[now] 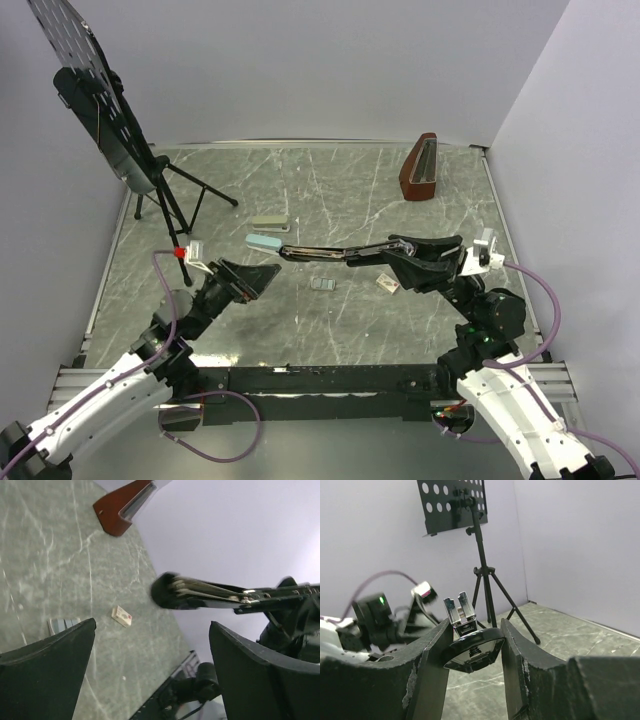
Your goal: Load the staples into the stapler
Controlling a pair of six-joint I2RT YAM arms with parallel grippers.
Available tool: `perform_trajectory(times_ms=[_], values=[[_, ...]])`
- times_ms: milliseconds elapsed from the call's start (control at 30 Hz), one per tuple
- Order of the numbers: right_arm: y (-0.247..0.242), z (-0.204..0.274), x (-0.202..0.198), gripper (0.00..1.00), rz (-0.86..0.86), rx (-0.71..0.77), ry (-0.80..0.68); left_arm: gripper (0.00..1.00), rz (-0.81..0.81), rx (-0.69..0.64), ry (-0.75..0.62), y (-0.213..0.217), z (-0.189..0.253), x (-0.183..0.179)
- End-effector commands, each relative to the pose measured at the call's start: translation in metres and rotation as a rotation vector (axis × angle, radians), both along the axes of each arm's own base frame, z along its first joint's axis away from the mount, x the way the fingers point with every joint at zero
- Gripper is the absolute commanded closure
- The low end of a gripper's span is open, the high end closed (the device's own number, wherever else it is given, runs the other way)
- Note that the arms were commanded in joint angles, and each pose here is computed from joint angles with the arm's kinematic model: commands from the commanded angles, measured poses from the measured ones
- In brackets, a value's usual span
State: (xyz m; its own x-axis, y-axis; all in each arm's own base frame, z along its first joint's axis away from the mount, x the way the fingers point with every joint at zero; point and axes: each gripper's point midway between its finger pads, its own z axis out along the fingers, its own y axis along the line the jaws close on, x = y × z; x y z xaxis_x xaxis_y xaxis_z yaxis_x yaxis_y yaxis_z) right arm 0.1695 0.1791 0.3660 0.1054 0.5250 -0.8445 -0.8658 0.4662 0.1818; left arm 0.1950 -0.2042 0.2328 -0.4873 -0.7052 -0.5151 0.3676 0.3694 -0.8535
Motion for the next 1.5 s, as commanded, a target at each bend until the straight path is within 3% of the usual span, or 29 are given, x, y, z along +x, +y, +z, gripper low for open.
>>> perform_trajectory(times_ms=[0, 133, 233, 367, 533, 800, 1000, 1167, 1300, 1333, 1433, 1467], values=[[-0.005, 0.032, -0.013, 1.0, 0.004, 0.05, -0.105, 0.01, -0.041, 0.169, -0.323, -0.001, 0.072, -0.01], [0.003, 0.022, -0.011, 1.0, 0.051, 0.028, -0.077, 0.01, -0.165, 0.347, -0.593, -0.017, 0.108, -0.025], [0.008, 0.015, -0.011, 1.0, 0.083, 0.012, -0.063, 0.01, -0.335, 0.442, -0.688, -0.044, 0.109, -0.032], [0.013, 0.005, -0.01, 1.0, 0.114, -0.009, -0.045, 0.01, -0.513, 0.527, -0.729, -0.082, 0.096, -0.031], [0.014, -0.001, -0.011, 1.0, 0.122, -0.012, -0.03, 0.0, -0.575, 0.577, -0.883, -0.114, 0.1, -0.037], [0.015, -0.004, -0.015, 1.0, 0.14, -0.011, -0.036, 0.12, -0.655, 0.619, -0.949, -0.14, 0.081, -0.032], [0.015, -0.007, -0.015, 1.0, 0.146, -0.008, -0.032, 0.32, -0.708, 0.635, -0.982, -0.151, 0.071, -0.03], [0.016, -0.008, -0.017, 1.0, 0.153, -0.008, -0.032, 0.6, -0.739, 0.62, -0.988, -0.158, 0.07, -0.03], [0.015, -0.009, -0.018, 1.0, 0.15, -0.011, -0.034, 0.67, -0.78, 0.618, -0.976, -0.162, 0.066, -0.033], [0.015, -0.01, -0.017, 1.0, 0.149, -0.013, -0.034, 0.79, -0.784, 0.616, -0.975, -0.162, 0.066, -0.033], [0.017, -0.017, -0.016, 1.0, 0.152, -0.028, -0.017, 0.99, -0.789, 0.62, -0.964, -0.16, 0.065, -0.034], [0.017, -0.02, -0.015, 1.0, 0.154, -0.032, -0.007, 0.99, -0.785, 0.625, -0.957, -0.159, 0.065, -0.033]])
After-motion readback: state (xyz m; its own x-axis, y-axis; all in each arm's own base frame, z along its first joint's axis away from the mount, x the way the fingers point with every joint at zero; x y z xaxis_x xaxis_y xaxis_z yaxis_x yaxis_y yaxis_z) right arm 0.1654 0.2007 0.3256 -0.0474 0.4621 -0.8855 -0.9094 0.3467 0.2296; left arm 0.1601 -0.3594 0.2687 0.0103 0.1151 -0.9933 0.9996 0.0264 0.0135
